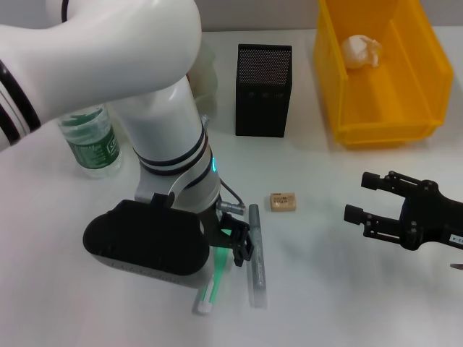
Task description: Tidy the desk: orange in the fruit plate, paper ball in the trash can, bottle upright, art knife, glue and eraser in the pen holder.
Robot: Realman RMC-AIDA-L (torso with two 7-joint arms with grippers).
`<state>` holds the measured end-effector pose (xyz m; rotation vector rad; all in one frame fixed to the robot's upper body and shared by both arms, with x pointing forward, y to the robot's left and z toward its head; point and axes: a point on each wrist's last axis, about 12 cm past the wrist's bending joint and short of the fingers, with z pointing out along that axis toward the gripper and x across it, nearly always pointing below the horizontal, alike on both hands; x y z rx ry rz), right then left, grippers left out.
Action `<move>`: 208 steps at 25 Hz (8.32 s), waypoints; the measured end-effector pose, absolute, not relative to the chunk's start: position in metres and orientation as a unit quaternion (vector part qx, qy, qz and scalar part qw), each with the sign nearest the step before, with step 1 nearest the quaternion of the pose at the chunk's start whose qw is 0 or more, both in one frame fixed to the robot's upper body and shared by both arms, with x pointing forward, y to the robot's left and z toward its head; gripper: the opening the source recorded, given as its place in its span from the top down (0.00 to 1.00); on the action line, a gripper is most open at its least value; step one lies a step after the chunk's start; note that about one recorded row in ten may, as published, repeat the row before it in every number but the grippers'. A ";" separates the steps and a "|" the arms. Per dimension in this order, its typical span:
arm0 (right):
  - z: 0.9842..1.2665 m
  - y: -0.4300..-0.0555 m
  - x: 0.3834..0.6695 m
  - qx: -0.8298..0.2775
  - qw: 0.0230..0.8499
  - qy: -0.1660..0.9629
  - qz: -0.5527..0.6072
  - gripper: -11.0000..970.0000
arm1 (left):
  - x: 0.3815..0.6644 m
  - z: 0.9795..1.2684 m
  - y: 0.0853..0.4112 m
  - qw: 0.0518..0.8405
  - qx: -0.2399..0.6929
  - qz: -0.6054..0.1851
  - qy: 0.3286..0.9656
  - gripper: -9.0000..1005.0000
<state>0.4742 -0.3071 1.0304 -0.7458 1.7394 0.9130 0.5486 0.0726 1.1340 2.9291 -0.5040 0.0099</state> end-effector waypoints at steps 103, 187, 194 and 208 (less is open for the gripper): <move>1.029 -0.307 0.464 -0.322 0.502 0.706 0.381 0.20 | 0.530 1.123 0.066 0.043 0.979 0.031 -0.197 0.66; 1.037 -0.326 0.448 -0.283 0.454 0.721 0.440 0.20 | 0.583 1.129 0.155 0.539 0.613 -0.352 0.458 0.81; 1.038 -0.327 0.446 -0.279 0.459 0.718 0.443 0.20 | 0.570 1.111 0.173 0.533 0.493 -0.421 0.544 0.80; 1.035 -0.326 0.448 -0.282 0.536 0.699 0.381 0.20 | 0.545 1.080 0.190 0.545 0.370 -0.467 0.589 0.80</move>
